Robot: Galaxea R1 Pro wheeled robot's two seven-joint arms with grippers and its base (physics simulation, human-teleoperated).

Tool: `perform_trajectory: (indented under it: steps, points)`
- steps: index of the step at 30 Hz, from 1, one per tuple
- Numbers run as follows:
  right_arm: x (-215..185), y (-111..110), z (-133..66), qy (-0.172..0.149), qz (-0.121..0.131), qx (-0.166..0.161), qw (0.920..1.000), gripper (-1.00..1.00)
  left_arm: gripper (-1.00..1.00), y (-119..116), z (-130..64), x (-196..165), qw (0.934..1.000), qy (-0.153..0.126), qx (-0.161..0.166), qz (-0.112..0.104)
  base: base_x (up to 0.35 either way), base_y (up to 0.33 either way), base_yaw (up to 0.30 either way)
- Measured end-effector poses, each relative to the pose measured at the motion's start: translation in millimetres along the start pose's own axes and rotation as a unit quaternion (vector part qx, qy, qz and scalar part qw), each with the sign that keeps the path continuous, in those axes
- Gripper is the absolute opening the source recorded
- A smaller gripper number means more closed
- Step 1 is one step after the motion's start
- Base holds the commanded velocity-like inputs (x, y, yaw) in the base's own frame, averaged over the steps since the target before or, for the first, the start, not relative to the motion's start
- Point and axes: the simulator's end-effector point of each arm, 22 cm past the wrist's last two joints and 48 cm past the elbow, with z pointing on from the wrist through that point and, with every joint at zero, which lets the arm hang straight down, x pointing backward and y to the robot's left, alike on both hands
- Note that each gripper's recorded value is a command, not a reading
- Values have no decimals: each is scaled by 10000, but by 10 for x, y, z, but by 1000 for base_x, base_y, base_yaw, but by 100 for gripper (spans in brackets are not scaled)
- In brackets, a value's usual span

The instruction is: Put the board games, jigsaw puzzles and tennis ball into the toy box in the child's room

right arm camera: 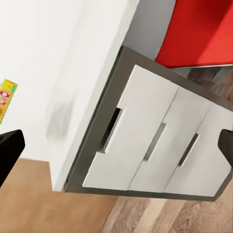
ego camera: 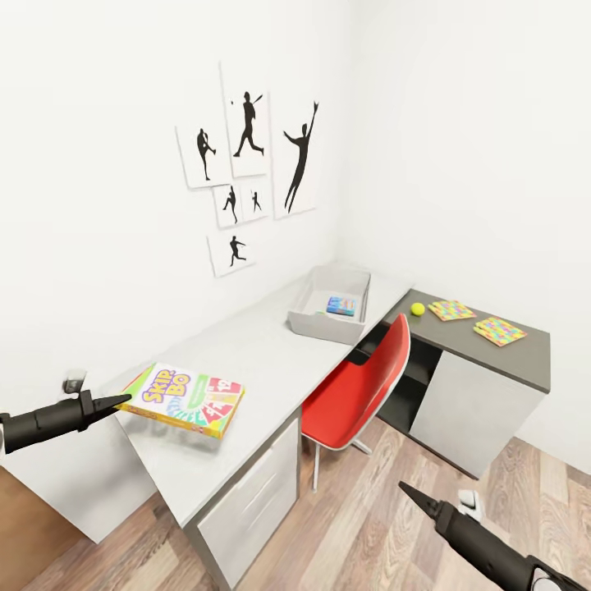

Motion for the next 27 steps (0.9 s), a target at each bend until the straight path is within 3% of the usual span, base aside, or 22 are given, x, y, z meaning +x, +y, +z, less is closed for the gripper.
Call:
perform_trajectory:
  steps: [2,9,14,17,18,21,27]
  points:
    - [-19,32,-32,-84,-103,-64,9999,100,-100,-25,-14,-9,10000,-1,4,7,0,0,-2]
    - [-3,21,-107,-116,-59,-37,9999,100,-100,-127,-74,-53,10000,-31,28,38,0,0,0]
    - [-131,205,-196,-240,-121,-320,9991,100,-100,-201,-113,-80,10000,-47,50,66,0,0,-7]
    - [-544,494,-409,-654,-356,-666,9950,100,-100,-238,-132,-90,9999,-47,57,78,0,0,-107]
    - [-778,670,-571,-860,-455,-842,9917,100,-100,-251,-138,-92,9999,-44,57,87,0,0,-143]
    - [-1067,918,-879,-1134,-511,-1122,9859,100,-100,-295,-158,-103,9999,-51,72,98,0,0,-134]
    - [-1325,1114,-1215,-1578,-741,-1415,9745,100,-100,-355,-194,-120,9999,-59,82,109,0,0,-33]
